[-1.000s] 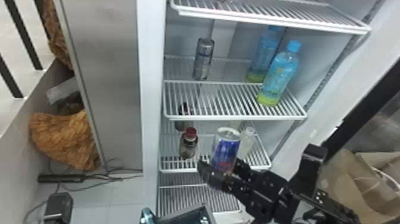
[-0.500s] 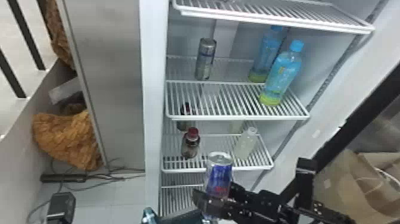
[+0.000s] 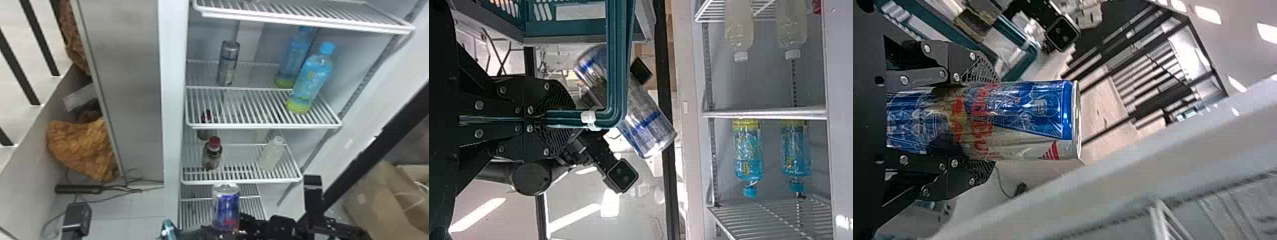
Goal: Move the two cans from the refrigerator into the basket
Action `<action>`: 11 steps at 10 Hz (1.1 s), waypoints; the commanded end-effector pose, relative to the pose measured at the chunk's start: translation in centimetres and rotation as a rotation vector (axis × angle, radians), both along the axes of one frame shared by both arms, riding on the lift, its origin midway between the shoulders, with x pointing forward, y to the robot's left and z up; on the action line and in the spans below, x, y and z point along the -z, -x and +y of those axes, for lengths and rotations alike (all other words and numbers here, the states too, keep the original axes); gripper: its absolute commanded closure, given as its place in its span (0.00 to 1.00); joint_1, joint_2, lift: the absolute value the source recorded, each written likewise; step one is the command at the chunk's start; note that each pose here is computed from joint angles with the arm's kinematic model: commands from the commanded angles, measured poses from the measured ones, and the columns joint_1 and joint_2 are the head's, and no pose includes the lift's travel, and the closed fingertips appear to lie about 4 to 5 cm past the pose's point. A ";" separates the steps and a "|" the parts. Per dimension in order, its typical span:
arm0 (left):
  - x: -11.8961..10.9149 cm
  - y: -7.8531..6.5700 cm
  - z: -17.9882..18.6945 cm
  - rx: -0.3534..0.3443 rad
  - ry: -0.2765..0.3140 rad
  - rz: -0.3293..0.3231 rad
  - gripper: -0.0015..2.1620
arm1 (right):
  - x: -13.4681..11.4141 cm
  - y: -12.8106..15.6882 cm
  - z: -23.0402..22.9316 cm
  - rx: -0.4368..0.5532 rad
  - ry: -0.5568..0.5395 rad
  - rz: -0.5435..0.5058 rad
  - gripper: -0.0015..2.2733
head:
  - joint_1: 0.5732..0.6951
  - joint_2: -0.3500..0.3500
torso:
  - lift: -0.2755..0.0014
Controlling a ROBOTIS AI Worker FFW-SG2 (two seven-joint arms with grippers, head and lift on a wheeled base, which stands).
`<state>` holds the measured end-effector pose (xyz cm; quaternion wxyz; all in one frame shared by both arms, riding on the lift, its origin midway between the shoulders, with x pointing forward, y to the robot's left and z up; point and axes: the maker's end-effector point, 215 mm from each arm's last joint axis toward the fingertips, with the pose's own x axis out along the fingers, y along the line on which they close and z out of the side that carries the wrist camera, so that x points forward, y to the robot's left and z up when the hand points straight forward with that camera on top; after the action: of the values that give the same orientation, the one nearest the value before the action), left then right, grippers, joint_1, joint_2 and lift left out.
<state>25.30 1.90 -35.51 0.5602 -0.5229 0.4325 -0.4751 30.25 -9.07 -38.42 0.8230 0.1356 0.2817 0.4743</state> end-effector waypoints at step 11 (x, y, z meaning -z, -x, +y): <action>-0.2 0.0 -0.1 0.005 0.003 -0.003 0.55 | 2.5 -0.1 0.9 -0.142 0.018 0.105 0.05 | 1.00 0.32 | 0.87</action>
<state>25.51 1.86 -35.35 0.5611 -0.5221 0.4306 -0.4766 29.90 -7.91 -41.35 0.7669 0.1371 0.3469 0.5223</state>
